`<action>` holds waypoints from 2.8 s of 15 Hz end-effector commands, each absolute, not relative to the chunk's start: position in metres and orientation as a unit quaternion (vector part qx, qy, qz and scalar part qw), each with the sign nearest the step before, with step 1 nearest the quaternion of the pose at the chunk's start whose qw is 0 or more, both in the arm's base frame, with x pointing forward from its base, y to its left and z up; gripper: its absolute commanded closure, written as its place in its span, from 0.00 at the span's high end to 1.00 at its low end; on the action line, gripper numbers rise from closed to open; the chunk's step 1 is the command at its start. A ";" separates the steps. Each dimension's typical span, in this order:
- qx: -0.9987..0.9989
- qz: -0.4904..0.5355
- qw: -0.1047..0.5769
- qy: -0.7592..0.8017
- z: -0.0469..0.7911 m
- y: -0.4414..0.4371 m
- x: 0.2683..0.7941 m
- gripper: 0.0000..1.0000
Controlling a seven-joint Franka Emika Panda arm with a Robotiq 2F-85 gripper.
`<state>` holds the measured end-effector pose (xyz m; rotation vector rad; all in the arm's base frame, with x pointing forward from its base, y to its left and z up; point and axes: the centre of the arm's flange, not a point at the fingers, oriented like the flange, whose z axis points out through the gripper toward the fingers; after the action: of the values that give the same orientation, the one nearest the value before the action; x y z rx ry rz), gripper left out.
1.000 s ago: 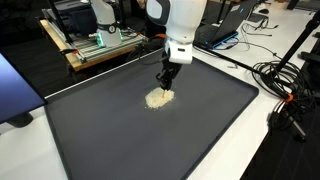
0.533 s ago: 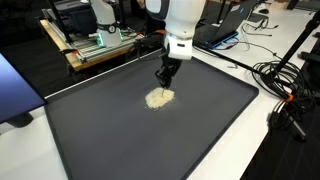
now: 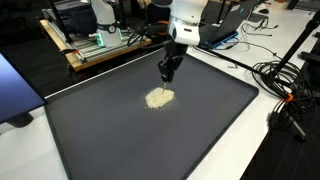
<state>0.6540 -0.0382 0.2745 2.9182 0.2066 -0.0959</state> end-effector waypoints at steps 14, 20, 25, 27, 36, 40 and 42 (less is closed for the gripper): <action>0.934 -0.073 0.328 0.123 0.253 0.119 0.656 0.03; 0.915 -0.089 0.375 0.118 0.231 0.162 0.675 0.03; 0.903 -0.116 0.401 0.106 0.211 0.187 0.691 0.03; 0.898 -0.129 0.407 0.102 0.202 0.192 0.696 0.03; 0.907 -0.172 0.374 0.093 0.184 0.173 0.706 0.03; 0.927 -0.185 0.313 0.086 0.206 0.129 0.714 0.03; 0.938 -0.196 0.275 0.083 0.215 0.097 0.719 0.03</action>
<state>0.7085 0.1322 0.1963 2.4011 0.2208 -0.4699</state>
